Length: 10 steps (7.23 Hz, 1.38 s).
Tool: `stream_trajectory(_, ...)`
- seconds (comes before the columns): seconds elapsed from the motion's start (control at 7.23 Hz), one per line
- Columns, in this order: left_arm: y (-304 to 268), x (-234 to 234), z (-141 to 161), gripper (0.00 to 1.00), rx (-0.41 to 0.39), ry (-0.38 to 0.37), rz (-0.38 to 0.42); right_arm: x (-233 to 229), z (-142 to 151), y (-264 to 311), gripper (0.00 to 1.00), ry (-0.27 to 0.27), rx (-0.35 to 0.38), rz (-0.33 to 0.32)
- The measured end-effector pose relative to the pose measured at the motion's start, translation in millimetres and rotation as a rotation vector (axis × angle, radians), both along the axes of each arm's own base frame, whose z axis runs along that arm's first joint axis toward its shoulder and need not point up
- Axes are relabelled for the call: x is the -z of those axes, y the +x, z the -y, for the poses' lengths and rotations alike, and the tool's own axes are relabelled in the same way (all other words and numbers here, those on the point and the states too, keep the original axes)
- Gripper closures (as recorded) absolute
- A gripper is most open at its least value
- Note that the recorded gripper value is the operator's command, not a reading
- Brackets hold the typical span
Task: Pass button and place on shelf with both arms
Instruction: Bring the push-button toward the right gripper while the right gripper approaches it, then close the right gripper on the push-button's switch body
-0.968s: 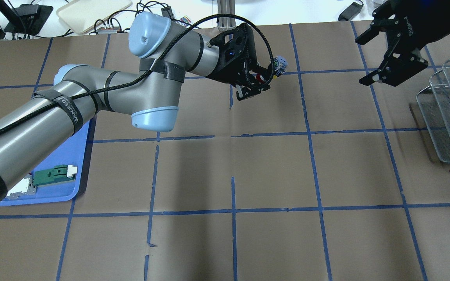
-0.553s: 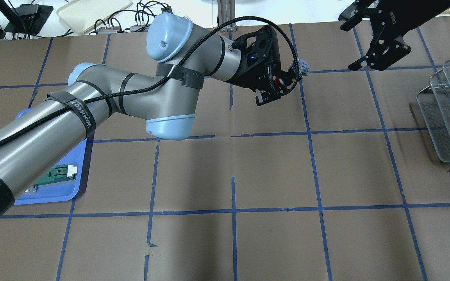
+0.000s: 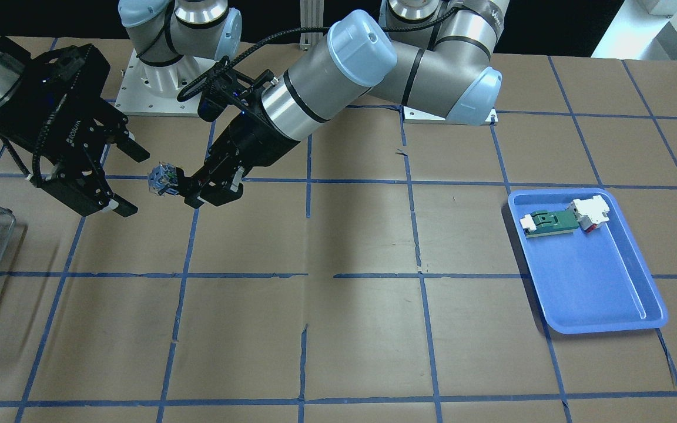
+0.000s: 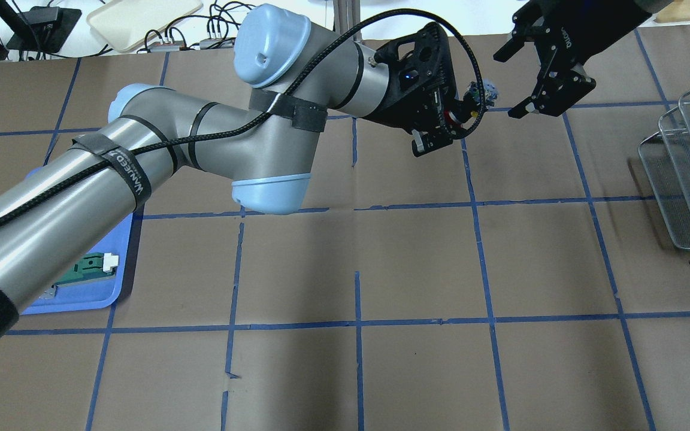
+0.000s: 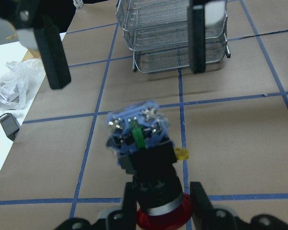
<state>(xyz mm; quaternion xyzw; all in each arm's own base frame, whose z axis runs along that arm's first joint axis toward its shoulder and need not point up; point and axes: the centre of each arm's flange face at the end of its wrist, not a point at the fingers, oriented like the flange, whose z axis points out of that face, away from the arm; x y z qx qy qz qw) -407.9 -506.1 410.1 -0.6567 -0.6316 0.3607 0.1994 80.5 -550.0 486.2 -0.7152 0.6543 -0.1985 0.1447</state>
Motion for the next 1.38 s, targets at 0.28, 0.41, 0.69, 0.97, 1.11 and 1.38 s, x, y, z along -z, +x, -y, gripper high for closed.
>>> stream_trajectory(0.28,-0.3,-10.2,-5.1,1.00,0.002,-0.010,-0.008,-1.0,-3.0,2.1,0.00,0.010,0.001,0.007)
stream_trajectory(0.41,0.2,-15.0,-7.5,1.00,0.002,-0.016,-0.011,-4.6,-6.7,3.2,0.00,0.011,0.002,0.008)
stream_trajectory(0.69,1.8,-21.6,-10.5,1.00,0.001,-0.027,-0.014,-13.7,-14.1,6.3,0.00,0.003,0.001,0.014)
stream_trajectory(0.97,3.2,-20.9,-12.8,1.00,0.000,-0.024,-0.012,-21.2,-21.3,9.9,0.00,0.003,0.002,0.033)
stream_trajectory(1.11,3.6,-19.5,-13.5,1.00,-0.001,-0.022,-0.010,-25.3,-26.3,12.4,0.00,0.010,0.004,0.051)
stream_trajectory(1.38,4.4,-21.3,-15.3,1.00,-0.001,-0.024,-0.011,-27.3,-30.7,14.1,0.00,0.019,0.006,0.063)
